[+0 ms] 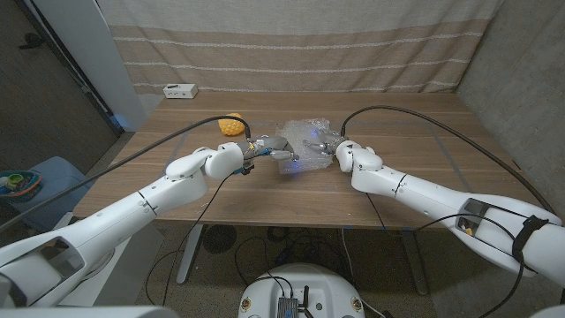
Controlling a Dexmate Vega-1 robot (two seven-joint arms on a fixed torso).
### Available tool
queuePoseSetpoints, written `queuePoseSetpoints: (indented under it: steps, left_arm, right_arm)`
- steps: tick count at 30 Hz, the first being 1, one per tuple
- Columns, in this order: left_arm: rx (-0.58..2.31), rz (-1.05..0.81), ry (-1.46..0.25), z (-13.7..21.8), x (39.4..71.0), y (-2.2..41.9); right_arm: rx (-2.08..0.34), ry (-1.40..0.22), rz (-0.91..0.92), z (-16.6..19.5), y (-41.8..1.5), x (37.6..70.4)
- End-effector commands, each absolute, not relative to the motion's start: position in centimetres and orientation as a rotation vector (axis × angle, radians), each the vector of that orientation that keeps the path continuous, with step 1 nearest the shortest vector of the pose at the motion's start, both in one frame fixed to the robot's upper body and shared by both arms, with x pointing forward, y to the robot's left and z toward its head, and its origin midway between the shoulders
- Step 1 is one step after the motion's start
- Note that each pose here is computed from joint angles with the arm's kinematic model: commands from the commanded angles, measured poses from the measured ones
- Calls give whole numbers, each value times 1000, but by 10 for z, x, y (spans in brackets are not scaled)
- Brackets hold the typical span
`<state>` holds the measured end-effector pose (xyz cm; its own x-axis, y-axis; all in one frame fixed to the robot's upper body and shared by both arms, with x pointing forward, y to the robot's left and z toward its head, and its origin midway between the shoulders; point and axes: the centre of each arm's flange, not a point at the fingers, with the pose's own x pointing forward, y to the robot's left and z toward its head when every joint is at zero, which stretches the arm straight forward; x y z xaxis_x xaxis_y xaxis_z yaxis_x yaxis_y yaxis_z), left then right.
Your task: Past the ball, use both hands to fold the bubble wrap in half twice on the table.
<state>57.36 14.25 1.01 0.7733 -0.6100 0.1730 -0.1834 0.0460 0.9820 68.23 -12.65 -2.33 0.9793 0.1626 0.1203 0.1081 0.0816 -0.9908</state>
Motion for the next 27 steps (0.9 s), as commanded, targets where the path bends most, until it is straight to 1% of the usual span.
queuePoseSetpoints:
  steps: [1, 8, 14, 22, 27]
  left_arm:
    - [1516, -346, -678, 10, 569, 143]
    - [1508, -336, -685, 11, 566, 145]
    - [1461, -286, -731, 15, 562, 149]
    - [1191, -166, -819, 22, 562, 174]
    - [1062, -47, -916, 22, 558, 186]
  right_arm:
    - [-1392, -521, -77, -16, -126, 655]
    - [-1254, -683, -147, -9, -133, 638]
    - [-1186, -737, -175, -1, -138, 627]
    - [-1015, -792, -173, 6, -152, 612]
    - [-926, -821, -170, 12, -163, 603]
